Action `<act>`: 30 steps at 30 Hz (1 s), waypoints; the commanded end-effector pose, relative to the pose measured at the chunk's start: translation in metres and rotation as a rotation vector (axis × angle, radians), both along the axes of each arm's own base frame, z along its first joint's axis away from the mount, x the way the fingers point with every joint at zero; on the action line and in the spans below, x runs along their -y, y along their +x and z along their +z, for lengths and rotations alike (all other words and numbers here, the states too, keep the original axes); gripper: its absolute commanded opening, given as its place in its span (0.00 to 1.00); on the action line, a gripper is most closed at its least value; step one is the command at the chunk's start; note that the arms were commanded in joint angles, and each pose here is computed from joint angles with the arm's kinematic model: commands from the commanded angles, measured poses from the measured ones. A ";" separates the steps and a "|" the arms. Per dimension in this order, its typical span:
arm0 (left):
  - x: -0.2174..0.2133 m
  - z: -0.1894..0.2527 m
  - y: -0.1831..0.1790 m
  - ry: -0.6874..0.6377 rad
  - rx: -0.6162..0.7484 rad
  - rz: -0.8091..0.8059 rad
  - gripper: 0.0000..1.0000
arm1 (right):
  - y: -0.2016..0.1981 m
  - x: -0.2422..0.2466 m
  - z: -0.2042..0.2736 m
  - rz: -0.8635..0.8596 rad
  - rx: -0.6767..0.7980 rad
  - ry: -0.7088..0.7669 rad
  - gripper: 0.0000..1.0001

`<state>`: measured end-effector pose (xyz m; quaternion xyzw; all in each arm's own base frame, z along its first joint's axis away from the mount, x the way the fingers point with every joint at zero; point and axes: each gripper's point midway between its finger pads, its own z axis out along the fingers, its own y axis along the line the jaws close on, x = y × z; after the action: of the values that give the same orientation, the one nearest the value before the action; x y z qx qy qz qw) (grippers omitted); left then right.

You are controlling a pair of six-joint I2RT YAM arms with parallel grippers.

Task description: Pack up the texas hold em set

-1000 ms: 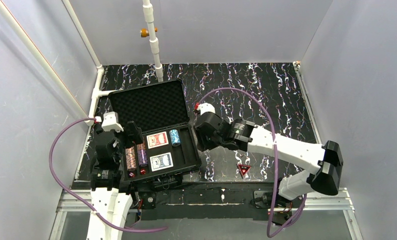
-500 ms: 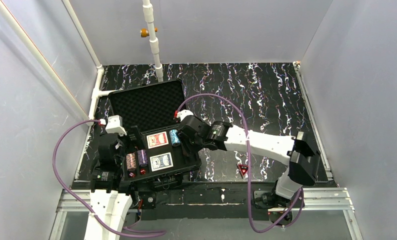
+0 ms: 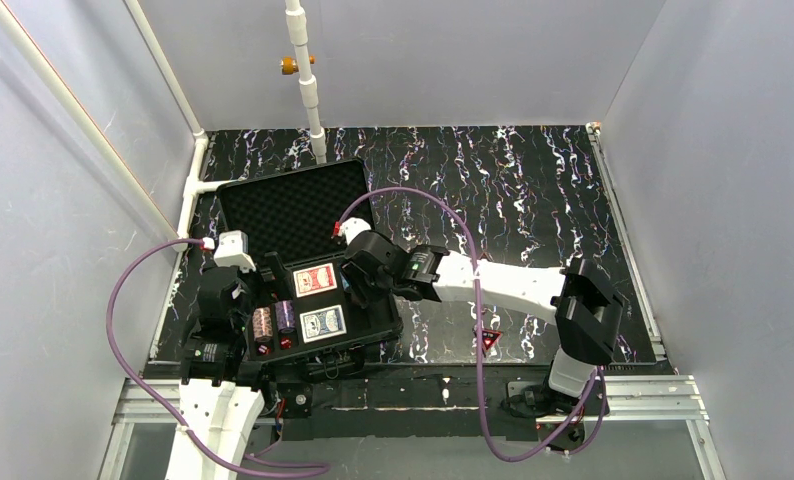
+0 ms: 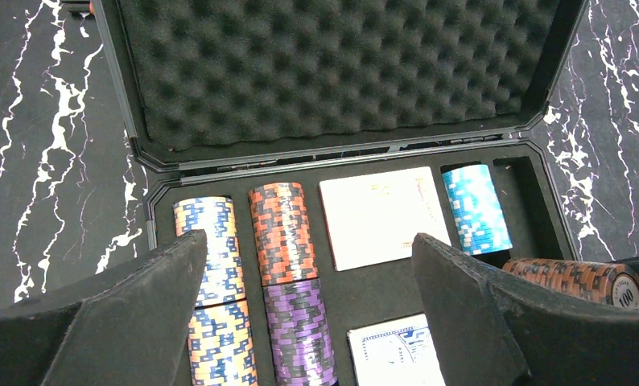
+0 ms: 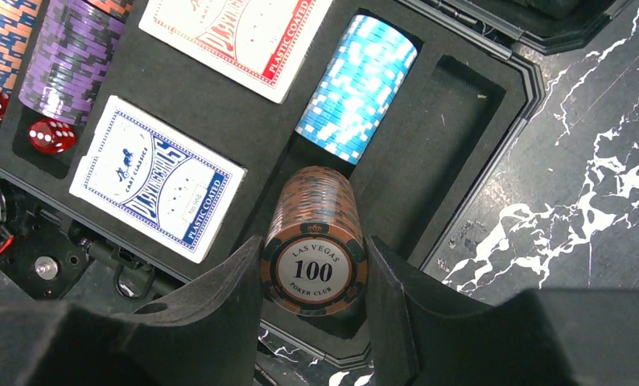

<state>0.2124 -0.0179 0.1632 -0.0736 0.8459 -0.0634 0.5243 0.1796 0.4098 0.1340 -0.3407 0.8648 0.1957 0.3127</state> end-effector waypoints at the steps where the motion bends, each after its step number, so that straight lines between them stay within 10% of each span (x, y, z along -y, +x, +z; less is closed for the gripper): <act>1: -0.001 0.003 -0.001 0.012 -0.003 -0.002 0.98 | 0.013 -0.031 0.042 0.006 0.112 0.142 0.01; 21: -0.002 0.003 -0.001 0.012 -0.004 0.008 0.98 | -0.004 -0.012 -0.008 -0.004 0.160 0.058 0.02; 30: -0.002 0.002 -0.001 0.012 -0.005 0.008 0.98 | -0.028 -0.004 -0.028 0.044 0.110 0.013 0.54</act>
<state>0.2125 -0.0180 0.1628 -0.0731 0.8465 -0.0625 0.5237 0.1617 0.4157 0.1116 -0.3608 0.8353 0.1852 0.3713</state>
